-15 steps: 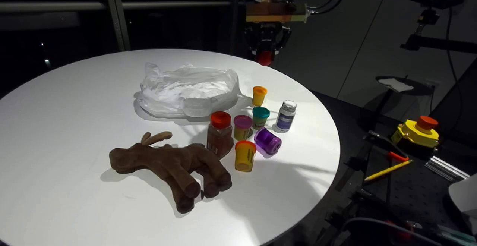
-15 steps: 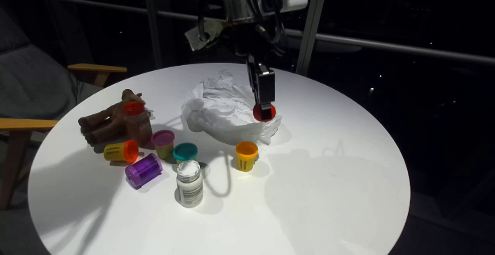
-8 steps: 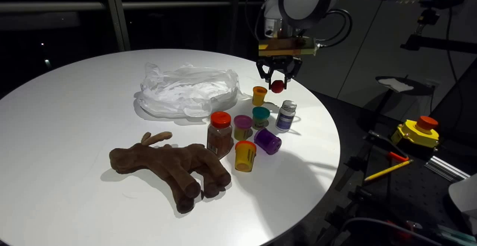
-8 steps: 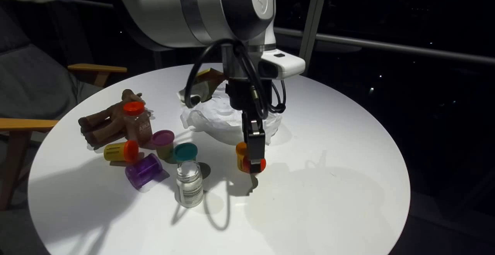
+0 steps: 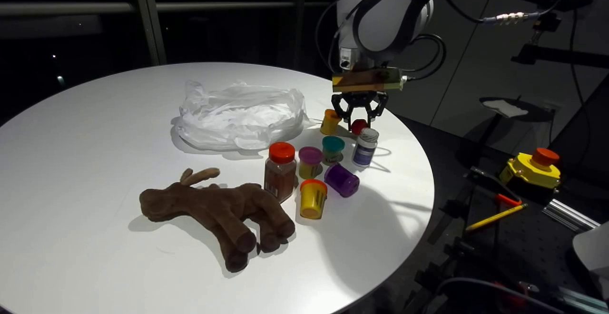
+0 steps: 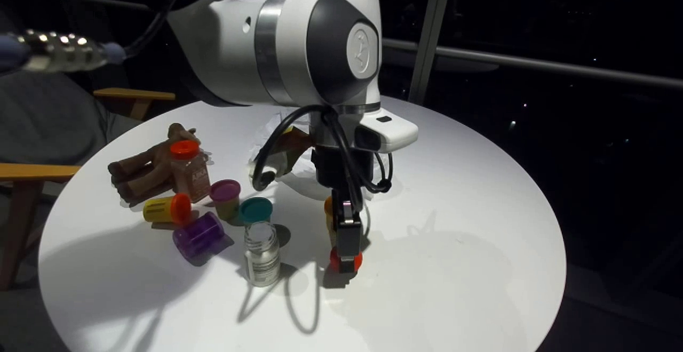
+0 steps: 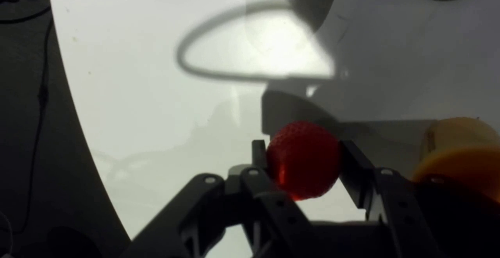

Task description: Remove the things from the plastic bag and put them on the table

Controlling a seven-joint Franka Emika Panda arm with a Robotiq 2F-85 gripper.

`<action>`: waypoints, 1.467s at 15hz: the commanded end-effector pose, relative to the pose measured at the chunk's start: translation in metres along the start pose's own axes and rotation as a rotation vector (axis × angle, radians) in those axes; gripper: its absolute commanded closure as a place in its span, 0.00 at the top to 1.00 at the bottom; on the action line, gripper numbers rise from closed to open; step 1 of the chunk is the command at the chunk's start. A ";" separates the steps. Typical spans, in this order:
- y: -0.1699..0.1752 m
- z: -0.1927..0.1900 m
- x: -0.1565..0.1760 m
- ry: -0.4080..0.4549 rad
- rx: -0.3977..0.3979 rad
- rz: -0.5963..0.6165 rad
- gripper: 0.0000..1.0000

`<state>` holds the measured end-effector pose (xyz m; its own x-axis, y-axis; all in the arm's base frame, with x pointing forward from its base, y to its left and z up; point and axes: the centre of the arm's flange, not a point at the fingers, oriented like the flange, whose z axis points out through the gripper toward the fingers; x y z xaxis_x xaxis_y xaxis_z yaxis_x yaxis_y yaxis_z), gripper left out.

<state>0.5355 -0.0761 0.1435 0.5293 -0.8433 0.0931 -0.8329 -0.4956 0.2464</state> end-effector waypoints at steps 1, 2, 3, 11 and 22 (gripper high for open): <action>-0.001 0.006 0.006 0.000 0.007 0.040 0.23; 0.002 0.005 0.007 0.006 0.005 0.046 0.69; 0.006 0.000 0.009 0.018 0.010 0.055 0.69; 0.005 -0.078 0.005 0.147 0.123 0.058 1.00; -0.046 -0.268 -0.030 0.124 0.250 -0.389 1.00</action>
<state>0.5810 -0.0027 0.3367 0.7211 -0.6684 0.1823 -0.6865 -0.7249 0.0578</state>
